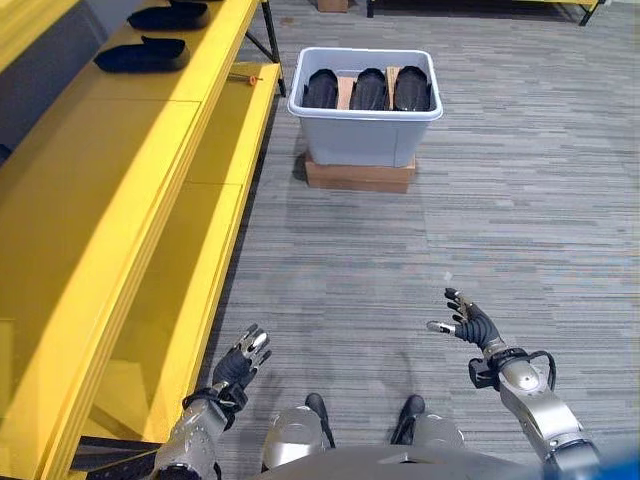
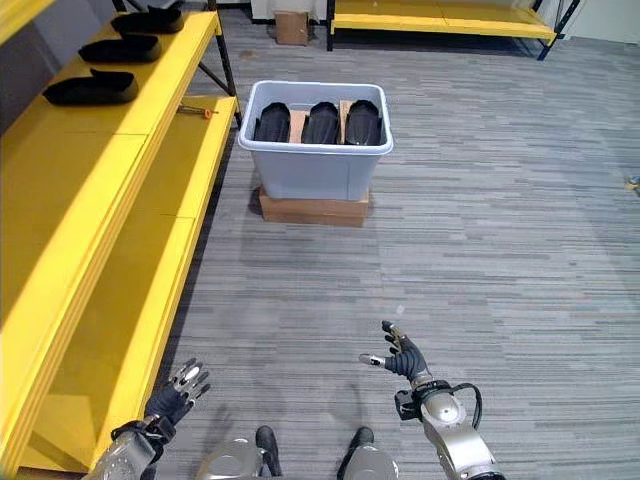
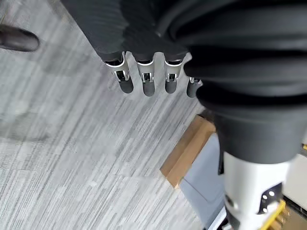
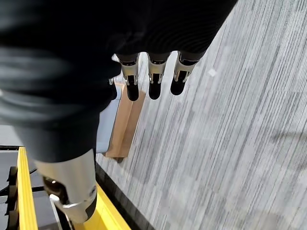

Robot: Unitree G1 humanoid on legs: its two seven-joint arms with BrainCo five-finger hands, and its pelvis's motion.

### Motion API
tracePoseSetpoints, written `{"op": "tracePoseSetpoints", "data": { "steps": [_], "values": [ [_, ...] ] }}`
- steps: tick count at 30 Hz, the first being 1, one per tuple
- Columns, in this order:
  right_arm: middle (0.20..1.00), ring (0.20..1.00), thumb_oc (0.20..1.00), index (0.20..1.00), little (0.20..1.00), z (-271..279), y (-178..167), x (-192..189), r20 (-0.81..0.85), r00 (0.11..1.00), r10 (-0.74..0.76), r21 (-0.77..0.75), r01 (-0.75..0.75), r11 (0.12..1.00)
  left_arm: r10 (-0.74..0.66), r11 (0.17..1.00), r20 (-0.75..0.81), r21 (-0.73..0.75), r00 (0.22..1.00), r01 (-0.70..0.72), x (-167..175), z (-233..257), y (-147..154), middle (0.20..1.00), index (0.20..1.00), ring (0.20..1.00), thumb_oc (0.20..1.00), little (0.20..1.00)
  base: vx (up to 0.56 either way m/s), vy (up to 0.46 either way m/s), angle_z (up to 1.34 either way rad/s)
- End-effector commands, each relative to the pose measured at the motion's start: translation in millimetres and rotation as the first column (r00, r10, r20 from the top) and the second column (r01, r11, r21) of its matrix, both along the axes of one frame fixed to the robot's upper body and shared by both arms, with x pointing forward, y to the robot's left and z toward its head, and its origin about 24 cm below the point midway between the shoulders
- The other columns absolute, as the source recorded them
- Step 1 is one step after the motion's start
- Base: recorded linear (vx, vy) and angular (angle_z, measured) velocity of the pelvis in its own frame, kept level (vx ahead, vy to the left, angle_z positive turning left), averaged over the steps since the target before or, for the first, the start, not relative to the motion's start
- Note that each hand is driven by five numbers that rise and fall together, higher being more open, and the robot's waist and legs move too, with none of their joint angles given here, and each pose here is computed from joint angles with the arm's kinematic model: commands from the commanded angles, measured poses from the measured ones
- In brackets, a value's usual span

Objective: Move parts from the plastic box to the shelf.

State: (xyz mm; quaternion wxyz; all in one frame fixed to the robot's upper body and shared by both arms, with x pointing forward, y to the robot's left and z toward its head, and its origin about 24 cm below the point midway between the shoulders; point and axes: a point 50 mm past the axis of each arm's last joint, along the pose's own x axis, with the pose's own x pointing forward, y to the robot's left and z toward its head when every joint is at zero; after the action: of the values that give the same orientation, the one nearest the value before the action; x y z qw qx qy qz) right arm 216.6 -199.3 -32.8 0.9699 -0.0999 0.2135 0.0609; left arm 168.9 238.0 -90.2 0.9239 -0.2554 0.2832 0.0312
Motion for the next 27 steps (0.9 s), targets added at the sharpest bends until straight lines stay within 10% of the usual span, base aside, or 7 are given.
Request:
{"op": "tracePoseSetpoints", "data": {
  "steps": [1,27],
  "values": [
    [1.0,1.0,1.0,1.0,1.0,9,6,7,0.073,0.997,-0.002,0.042,-0.002,0.999,-0.095,0.993,0.032,0.079,0.995,0.092,-9,6,5,1.0,1.0,1.0,1.0,1.0,0.18,0.11,0.05],
    [1.0,1.0,1.0,1.0,1.0,19,-16,14,0.111,0.992,0.068,-0.089,-0.058,0.994,-0.239,0.97,0.039,-0.034,0.97,0.24,-8,6,-29,1.0,1.0,1.0,1.0,1.0,0.34,-0.19,0.14]
  ]
}}
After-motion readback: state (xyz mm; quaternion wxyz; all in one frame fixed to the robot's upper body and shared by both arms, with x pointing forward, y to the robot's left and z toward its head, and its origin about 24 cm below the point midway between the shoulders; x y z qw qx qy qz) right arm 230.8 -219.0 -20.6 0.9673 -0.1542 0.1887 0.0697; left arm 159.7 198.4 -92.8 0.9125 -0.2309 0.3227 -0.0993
